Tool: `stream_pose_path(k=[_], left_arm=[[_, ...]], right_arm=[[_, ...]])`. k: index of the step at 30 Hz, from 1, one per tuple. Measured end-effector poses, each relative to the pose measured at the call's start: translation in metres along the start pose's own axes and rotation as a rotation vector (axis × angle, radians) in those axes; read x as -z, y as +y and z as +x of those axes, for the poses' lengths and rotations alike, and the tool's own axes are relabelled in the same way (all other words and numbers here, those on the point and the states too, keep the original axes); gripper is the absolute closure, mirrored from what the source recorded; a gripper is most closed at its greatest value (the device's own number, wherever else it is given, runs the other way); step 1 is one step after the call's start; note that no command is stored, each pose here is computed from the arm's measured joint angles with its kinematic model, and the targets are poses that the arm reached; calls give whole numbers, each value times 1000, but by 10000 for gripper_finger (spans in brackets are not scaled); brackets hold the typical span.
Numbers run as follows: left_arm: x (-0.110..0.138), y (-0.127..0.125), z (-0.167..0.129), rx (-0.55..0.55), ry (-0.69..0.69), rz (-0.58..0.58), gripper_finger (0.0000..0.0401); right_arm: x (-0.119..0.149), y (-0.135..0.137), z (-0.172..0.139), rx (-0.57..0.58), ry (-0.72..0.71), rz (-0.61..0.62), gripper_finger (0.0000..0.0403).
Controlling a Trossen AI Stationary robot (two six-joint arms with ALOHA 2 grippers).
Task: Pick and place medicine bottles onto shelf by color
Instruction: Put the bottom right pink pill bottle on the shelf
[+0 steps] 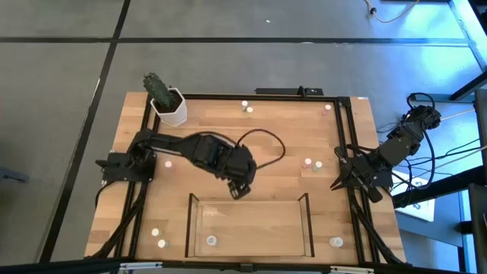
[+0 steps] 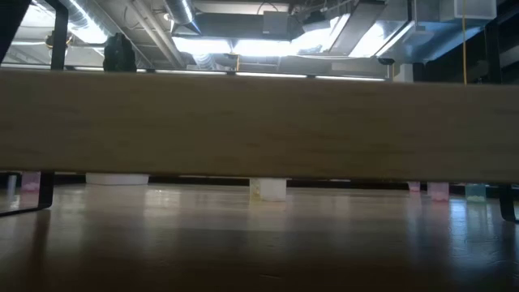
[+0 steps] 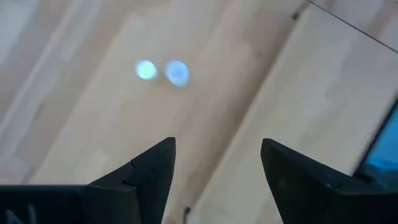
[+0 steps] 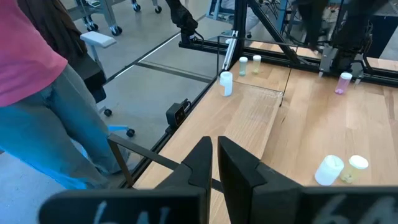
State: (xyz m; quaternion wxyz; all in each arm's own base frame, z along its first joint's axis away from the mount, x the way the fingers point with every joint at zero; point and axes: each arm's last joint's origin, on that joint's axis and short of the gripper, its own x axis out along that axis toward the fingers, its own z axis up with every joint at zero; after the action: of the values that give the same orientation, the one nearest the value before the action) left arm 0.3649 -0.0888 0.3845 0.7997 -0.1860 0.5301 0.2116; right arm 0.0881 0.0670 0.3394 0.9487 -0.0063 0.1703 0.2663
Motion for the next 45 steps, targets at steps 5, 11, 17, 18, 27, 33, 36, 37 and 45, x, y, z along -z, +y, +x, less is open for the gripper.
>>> stream_pose_path(k=[5, 11, 17, 18, 27, 33, 36, 37, 45], left_arm=[[-7, 14, -8, 7, -20, 46, 170], [-8, 32, -33, -4, -103, 104, 170], [-6, 65, -62, -24, -177, 159, 170], [-5, 73, -67, -33, -186, 160, 170], [27, 134, -75, -133, -152, 60, 170], [43, 150, -63, -162, -124, 46, 170], [44, 152, -58, -156, -141, 31, 170], [43, 152, -57, -151, -150, 26, 170], [32, 148, -58, -92, -264, -21, 170]], right_arm=[[0, 0, 0, 0, -2, 0, 373], [0, 0, 0, 0, -4, 0, 373], [-1, 0, 2, 20, -10, 6, 373], [-2, -1, 3, 47, -21, 7, 373], [-13, -12, 12, 556, -130, 6, 373], [-13, -17, 16, 793, -138, 18, 381], [-14, -18, 17, 867, -166, 66, 394], [-14, -18, 18, 884, -171, 76, 397], [-31, -26, 7, 953, -258, 196, 400]])
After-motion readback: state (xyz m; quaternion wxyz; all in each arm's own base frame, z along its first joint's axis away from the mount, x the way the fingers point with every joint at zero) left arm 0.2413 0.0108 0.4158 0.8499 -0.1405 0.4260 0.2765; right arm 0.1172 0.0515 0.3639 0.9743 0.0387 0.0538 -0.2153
